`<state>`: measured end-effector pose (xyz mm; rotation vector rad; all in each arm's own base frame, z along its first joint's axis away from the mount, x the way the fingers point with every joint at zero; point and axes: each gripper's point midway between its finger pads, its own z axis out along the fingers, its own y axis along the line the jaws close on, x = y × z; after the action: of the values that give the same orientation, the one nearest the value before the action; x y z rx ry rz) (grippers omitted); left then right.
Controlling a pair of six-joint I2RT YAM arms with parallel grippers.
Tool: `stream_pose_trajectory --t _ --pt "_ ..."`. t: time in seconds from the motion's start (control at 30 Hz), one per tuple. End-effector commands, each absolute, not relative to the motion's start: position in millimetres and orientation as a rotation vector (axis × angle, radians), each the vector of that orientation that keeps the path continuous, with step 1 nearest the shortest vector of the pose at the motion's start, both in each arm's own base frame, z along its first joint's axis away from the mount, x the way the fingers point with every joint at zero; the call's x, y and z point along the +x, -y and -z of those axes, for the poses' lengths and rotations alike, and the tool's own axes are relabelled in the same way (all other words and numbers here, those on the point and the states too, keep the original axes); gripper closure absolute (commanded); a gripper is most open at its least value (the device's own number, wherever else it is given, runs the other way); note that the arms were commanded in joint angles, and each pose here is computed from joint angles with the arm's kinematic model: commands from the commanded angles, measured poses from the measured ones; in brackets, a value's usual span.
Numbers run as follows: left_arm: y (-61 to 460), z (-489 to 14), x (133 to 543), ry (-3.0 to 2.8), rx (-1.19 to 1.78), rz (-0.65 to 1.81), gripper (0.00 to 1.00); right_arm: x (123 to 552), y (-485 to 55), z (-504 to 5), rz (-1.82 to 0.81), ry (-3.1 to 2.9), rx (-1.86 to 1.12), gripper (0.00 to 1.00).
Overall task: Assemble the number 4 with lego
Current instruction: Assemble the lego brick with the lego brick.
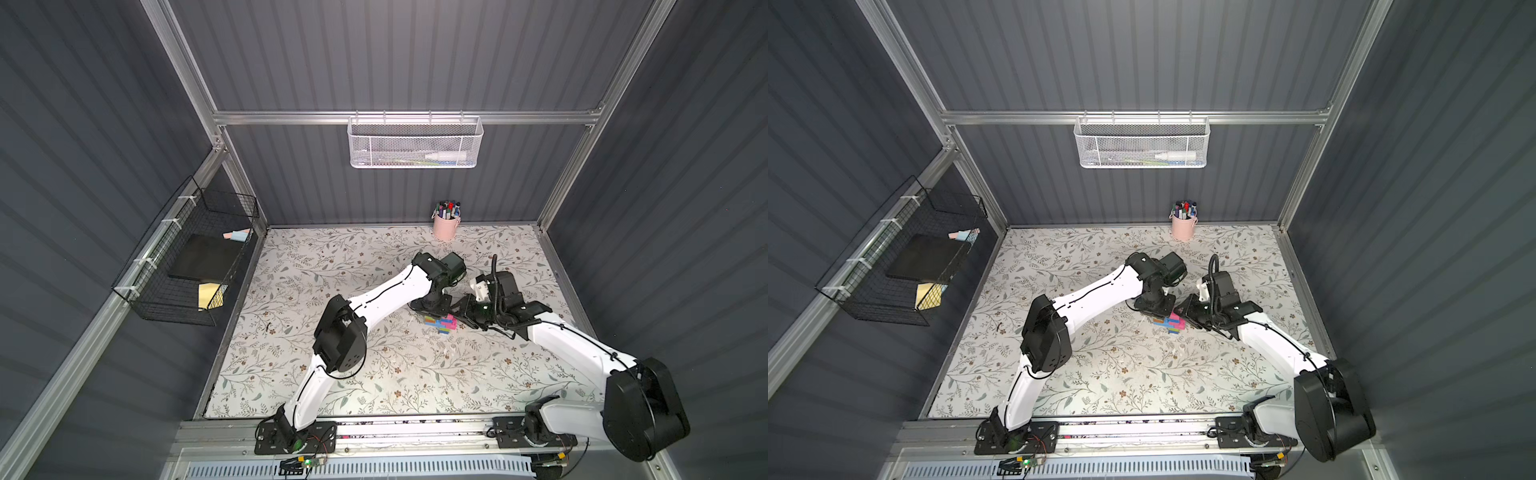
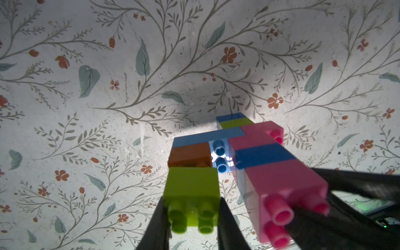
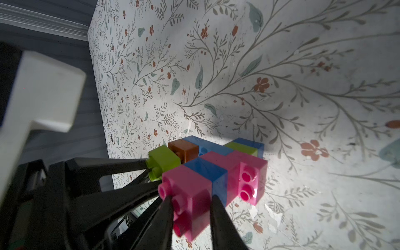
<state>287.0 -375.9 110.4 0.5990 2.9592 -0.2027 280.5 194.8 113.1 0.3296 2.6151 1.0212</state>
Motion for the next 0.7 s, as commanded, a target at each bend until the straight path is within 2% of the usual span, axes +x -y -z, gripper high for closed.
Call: stream_pose_trajectory --t 0.0,0.67 --pt "369 -102 291 -2.954 0.61 0.122 0.94 239 -160 -48 -0.739 -2.876 0.493 0.7" --pt "370 -85 277 -3.122 0.562 0.105 0.96 233 -161 -43 -0.756 -2.895 0.476 0.7"
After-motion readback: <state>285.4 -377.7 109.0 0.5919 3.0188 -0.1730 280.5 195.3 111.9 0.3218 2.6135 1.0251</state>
